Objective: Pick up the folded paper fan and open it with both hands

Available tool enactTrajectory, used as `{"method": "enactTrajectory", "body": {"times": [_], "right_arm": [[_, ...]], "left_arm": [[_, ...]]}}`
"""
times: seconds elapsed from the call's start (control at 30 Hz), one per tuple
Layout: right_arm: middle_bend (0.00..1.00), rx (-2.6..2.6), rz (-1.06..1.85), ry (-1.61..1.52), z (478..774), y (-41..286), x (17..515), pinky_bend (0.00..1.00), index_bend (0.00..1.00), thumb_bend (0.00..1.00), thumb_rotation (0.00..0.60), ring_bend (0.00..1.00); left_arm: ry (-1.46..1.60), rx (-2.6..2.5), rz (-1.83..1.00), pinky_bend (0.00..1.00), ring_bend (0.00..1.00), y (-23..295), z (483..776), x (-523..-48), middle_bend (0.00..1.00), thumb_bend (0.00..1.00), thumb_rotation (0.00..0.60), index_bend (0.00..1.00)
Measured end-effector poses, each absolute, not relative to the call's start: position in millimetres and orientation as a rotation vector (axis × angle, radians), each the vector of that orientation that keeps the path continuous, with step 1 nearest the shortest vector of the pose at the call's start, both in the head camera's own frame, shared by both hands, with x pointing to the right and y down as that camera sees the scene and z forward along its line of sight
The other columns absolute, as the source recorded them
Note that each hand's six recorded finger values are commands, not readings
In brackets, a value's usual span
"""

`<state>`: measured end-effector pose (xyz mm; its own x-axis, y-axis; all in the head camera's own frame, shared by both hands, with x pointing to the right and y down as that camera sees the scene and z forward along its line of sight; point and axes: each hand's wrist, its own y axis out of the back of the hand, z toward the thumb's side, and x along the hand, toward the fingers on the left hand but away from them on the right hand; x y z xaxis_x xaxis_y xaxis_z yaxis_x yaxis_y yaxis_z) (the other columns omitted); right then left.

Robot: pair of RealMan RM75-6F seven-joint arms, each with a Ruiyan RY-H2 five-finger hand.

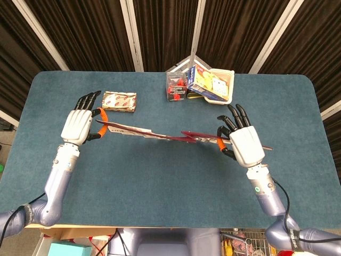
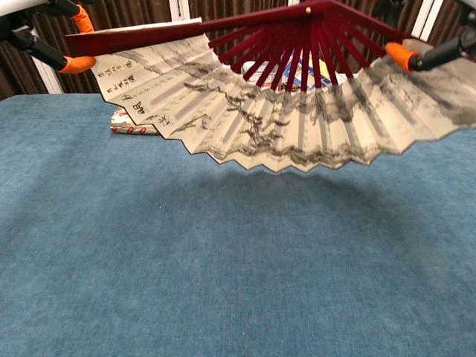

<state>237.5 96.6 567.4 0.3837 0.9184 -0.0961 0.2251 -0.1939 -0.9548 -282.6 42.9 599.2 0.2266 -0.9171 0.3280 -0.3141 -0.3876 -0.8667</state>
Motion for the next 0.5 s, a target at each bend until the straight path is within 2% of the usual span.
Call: {"method": "enactTrajectory", "body": {"times": [0.1, 0.2, 0.27, 0.37, 0.5], "right_arm": [[0.22, -1.683, 0.893, -1.020, 567, 109, 240, 0.00, 0.28, 0.58, 0.600, 0.01], [0.16, -1.701, 0.904, -1.012, 568, 120, 243, 0.00, 0.16, 0.58, 0.600, 0.00], [0.12, -1.714, 0.915, -1.003, 568, 128, 245, 0.00, 0.08, 0.52, 0.600, 0.00], [0.08, -1.723, 0.928, -0.975, 569, 139, 246, 0.00, 0.02, 0.45, 0.600, 0.00], [0.03, -1.741, 0.940, -0.956, 570, 150, 246, 0.00, 0.00, 0.39, 0.600, 0.00]], "left_arm": [[1.134, -1.842, -1.151, 0.00, 0.00, 48, 596, -289, 0.00, 0.42, 0.600, 0.48], [1.137, -1.856, -1.150, 0.00, 0.00, 53, 595, -294, 0.00, 0.37, 0.600, 0.44], [1.138, -1.863, -1.151, 0.00, 0.00, 55, 595, -297, 0.00, 0.32, 0.600, 0.41], [1.135, -1.875, -1.156, 0.00, 0.00, 59, 595, -302, 0.00, 0.27, 0.600, 0.38], [1.141, -1.894, -1.157, 0.00, 0.00, 62, 595, -307, 0.00, 0.27, 0.600, 0.35]]}}
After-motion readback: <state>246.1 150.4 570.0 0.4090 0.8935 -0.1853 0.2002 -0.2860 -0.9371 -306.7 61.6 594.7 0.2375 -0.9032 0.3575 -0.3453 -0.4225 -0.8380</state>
